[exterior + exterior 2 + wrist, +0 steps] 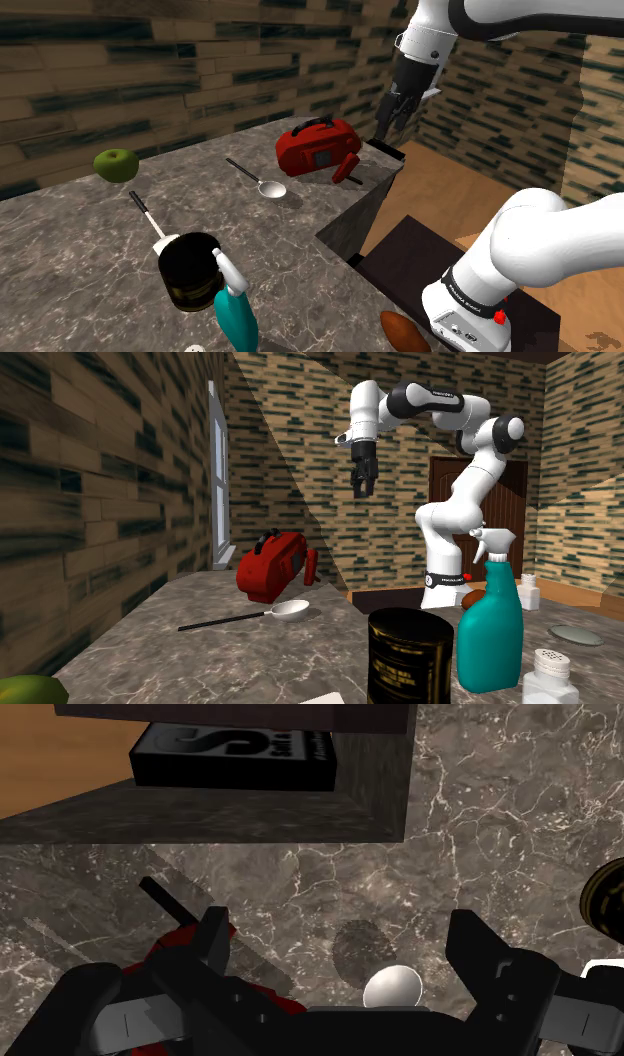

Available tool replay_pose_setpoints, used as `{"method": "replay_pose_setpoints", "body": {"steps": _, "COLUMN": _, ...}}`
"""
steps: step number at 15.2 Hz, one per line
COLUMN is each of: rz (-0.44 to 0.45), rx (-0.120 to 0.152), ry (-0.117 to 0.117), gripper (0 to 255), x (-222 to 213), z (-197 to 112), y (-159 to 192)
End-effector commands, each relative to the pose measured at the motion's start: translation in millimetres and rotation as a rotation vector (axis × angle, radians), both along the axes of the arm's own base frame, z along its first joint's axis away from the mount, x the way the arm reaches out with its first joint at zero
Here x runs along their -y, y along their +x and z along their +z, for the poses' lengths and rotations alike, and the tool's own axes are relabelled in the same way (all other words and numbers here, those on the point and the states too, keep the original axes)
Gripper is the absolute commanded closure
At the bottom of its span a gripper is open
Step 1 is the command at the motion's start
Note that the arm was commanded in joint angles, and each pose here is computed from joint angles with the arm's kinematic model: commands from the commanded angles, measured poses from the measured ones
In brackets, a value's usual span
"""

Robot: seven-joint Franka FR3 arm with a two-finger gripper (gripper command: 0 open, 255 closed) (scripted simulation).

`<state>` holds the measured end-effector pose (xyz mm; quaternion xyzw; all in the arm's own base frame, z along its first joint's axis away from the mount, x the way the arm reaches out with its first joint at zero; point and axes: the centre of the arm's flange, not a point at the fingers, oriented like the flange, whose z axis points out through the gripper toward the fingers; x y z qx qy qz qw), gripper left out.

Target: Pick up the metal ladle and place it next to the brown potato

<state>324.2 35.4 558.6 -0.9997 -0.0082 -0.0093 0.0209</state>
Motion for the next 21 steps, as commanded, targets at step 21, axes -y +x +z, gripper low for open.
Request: {"method": "replay_pose_setpoints", "body": {"steps": 21, "rz": 0.000, "rx": 0.053, "ry": 0.033, "gripper": 0, "x": -70, "z": -157, "y": 191}}
